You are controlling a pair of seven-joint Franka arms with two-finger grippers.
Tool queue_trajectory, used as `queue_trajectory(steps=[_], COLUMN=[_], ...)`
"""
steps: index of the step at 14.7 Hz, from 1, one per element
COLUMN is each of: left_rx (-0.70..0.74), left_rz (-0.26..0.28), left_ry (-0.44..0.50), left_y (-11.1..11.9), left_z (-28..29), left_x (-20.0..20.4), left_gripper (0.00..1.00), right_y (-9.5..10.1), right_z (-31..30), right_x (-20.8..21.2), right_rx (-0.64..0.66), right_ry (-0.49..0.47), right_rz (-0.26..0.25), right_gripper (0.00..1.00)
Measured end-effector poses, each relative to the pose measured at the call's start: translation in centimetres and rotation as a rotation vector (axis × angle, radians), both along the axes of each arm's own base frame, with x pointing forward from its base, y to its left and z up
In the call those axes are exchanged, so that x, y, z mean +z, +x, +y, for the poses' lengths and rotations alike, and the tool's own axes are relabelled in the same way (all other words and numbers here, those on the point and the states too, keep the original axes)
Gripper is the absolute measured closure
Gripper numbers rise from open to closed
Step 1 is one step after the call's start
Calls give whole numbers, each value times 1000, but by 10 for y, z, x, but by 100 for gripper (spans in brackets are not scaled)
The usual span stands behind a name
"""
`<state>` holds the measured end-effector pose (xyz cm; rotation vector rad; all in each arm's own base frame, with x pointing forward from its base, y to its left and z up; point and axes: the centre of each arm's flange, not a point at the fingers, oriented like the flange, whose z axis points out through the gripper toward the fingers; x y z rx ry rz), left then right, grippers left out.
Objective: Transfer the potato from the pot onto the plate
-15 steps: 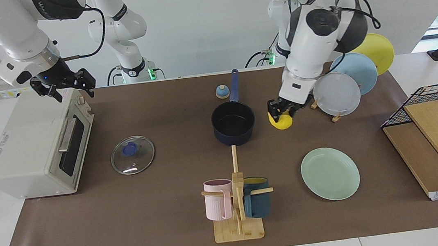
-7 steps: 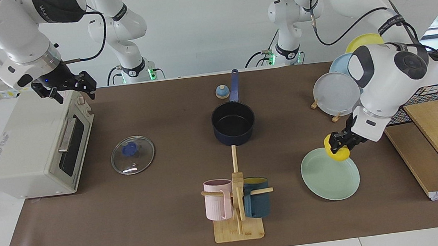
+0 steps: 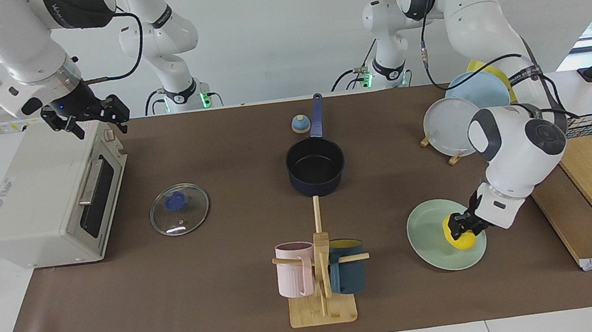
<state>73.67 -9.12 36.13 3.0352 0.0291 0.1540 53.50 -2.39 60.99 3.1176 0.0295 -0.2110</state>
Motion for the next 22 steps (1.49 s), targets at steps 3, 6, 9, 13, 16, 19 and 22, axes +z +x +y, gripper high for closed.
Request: queue_trajectory(steps=[3, 6, 9, 13, 16, 19, 22], left_rx=[0, -12, -33, -39, -35, -24, -42], left_rz=[2, -5, -10, -33, 16, 84, 142], left_ry=[1, 16, 48, 58, 74, 91, 103], left_y=[-4, -6, -8, -17, -50, -96, -140], left_z=[-2, -3, -3, -1, 9, 24, 38], left_x=[-20, -19, -18, 40, 125, 199, 250], left_gripper=[45, 45, 27, 0, 0, 0, 0], right_y=[0, 0, 0, 3, 4, 4, 4], right_z=[3, 11, 17, 11, 13, 12, 12], right_x=[0, 2, 2, -5, -5, -2, -1], right_rx=[-11, 2, 0, -15, -19, -23, -23], right_ry=[-3, -4, -6, -6, -7, -8, -7], right_rz=[2, 4, 4, 22, 22, 15, 13], right_gripper=[0, 0, 0, 0, 0, 0, 0])
